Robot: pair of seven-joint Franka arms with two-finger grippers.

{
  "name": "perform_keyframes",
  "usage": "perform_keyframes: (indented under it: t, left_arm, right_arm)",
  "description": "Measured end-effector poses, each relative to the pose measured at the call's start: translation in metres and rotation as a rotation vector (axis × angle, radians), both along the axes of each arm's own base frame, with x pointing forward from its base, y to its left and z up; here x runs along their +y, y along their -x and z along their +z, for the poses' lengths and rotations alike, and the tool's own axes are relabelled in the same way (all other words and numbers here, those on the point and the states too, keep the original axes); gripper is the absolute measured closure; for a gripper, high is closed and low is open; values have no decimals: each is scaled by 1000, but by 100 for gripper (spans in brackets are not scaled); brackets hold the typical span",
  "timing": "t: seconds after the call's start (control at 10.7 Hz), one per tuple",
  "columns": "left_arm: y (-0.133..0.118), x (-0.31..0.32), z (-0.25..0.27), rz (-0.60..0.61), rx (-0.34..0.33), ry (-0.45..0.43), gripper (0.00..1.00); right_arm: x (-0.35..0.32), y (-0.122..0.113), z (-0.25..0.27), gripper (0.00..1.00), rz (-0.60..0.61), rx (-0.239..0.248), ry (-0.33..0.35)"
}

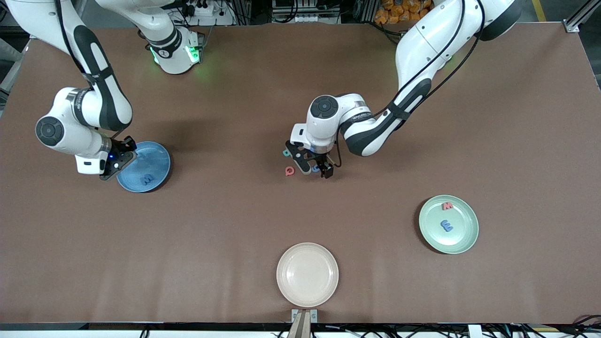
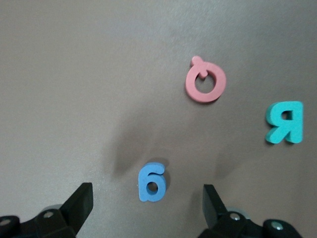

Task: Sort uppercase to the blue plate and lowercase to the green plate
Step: 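Place the yellow H on the blue plate with the right gripper, then carry the blue b to the green plate with the left gripper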

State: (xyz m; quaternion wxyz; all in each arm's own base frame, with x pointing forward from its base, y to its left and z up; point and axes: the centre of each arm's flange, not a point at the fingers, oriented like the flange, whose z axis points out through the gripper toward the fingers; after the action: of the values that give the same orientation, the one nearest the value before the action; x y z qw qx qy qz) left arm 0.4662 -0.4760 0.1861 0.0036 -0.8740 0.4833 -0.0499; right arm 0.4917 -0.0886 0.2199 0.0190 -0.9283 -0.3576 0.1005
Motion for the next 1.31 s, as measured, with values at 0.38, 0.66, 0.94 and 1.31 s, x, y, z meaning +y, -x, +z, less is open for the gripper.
perform_keyframes:
  t: [0.38,0.66,0.94,1.31]
  left_arm:
    - [3,1,-16,0,19,-11,8]
    - [4,-2,-16,-4,19,-10,11]
    - [1,0,-16,2,15,-11,28]
    - [-3,0,-14,8,7,-9,49]
  right_arm:
    - [16,-2,0,36,-49,2,-20]
    - [99,-15,11,36,-189,1,-23]
    - [194,-17,23,36,-318,-19,-57]
    - [299,-1,32,36,-508,-101,-101]
